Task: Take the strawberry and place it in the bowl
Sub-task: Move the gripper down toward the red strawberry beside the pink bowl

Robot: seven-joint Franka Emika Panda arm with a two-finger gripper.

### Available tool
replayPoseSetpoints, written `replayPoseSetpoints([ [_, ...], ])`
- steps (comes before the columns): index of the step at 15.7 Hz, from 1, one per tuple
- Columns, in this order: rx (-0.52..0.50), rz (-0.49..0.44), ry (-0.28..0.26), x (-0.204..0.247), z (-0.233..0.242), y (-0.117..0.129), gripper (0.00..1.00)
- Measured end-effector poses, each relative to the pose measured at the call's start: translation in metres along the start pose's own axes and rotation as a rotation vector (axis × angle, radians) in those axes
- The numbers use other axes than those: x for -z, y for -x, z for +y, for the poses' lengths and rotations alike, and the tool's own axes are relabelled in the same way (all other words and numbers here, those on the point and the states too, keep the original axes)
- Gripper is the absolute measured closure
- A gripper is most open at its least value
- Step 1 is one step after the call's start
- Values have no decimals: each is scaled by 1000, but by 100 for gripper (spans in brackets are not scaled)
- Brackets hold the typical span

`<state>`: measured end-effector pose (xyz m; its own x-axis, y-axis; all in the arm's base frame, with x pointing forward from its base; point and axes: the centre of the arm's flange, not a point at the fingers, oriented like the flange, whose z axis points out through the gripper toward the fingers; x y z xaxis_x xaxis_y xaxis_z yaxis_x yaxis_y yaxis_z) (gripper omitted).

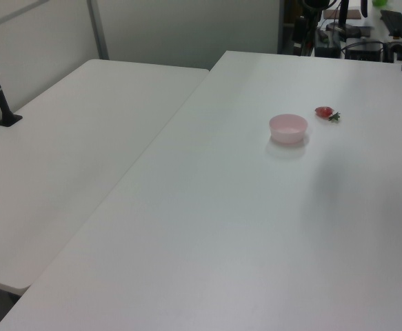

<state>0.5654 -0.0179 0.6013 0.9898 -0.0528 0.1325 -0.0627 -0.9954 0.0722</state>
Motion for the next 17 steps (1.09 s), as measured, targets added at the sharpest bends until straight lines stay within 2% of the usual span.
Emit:
replayPoseSetpoints([
  [4, 5, -1, -24, 0, -2, 0, 0],
  [17, 5, -2, -25, -1, -2, 0, 0],
])
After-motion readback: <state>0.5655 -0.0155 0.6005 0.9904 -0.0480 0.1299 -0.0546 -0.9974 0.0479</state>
